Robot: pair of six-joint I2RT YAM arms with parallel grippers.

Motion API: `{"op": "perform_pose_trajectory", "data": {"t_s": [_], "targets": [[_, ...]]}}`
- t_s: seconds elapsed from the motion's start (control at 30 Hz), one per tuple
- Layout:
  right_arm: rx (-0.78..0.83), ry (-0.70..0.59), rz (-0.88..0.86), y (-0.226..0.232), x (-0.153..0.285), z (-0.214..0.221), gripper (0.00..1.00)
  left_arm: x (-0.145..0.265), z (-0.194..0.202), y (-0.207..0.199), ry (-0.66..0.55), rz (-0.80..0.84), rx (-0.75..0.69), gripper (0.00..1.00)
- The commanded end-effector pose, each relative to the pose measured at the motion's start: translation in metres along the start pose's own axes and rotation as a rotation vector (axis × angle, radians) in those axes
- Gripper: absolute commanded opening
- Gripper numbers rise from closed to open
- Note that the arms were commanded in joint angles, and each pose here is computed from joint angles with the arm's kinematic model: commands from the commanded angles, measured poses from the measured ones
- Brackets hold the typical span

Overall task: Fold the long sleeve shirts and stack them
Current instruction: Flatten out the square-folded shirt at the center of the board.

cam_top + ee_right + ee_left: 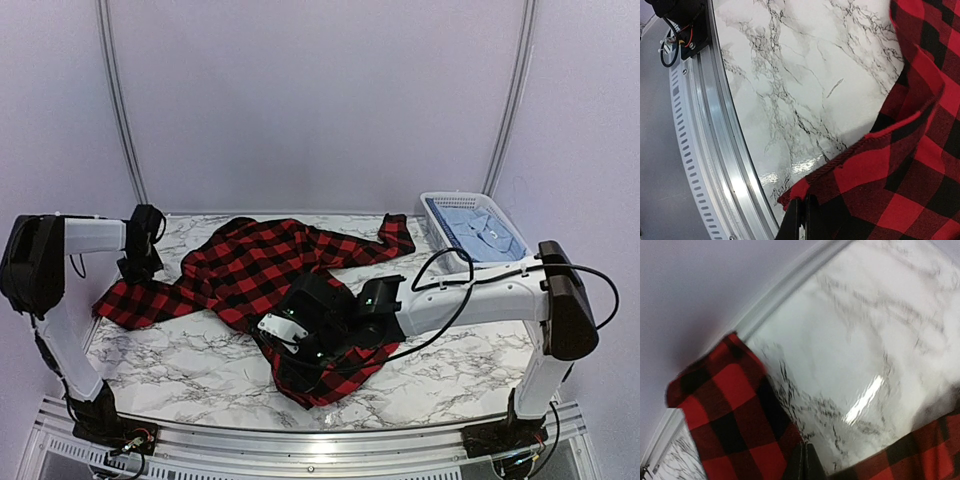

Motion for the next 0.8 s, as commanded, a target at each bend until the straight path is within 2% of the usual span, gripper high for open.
{"op": "perform_pose_trajectory", "data": {"t_s": [0.0,0.13,0.27,0.33,0.4,0.43,0.47,0.5,0.6,0.67,0.77], "targets": [[0.05,-0.046,-0.052,0.016,0.01,-0.011,0.0,0.049,-0.068,0.01,-0.167,-0.009,0.042,0.0],[0.117,-0.046,-0.087,0.043,0.008,-0.023,0.0,0.068,-0.102,0.027,-0.222,-0.024,0.089,0.0],[0.123,-0.054,-0.142,0.058,-0.001,-0.027,0.01,0.073,-0.11,0.03,-0.208,-0.004,0.084,0.0],[0.118,-0.044,-0.147,0.059,-0.007,-0.028,0.11,0.072,-0.108,0.028,-0.187,0.004,0.075,0.02],[0.116,-0.032,-0.132,0.056,-0.011,-0.03,0.32,0.07,-0.103,0.027,-0.161,0.023,0.072,0.22],[0.116,-0.027,-0.124,0.055,-0.011,-0.032,0.42,0.071,-0.102,0.026,-0.151,0.039,0.075,0.35],[0.113,-0.026,-0.11,0.054,-0.011,-0.034,0.48,0.072,-0.1,0.024,-0.134,0.062,0.075,0.47],[0.109,-0.029,-0.097,0.053,-0.01,-0.035,0.53,0.075,-0.099,0.022,-0.125,0.086,0.073,0.51],[0.082,-0.041,-0.002,0.036,0.0,-0.037,0.61,0.089,-0.093,0.008,-0.1,0.171,0.038,0.54],[0.02,-0.051,0.07,0.011,0.012,-0.034,0.61,0.101,-0.077,-0.015,-0.076,0.251,-0.025,0.54],[-0.097,-0.028,0.236,-0.039,0.023,-0.014,0.55,0.11,-0.044,-0.049,-0.027,0.335,-0.108,0.54]]}}
Point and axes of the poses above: each gripper's point midway between its finger pads, its own x axis back along the fingers, its own y axis along the line the jaws close on, z = x × y, the point moved 6 cm from there along x, back along the fingers, and after that the axes turned 13 degrees about x, right-handed, at the moved point
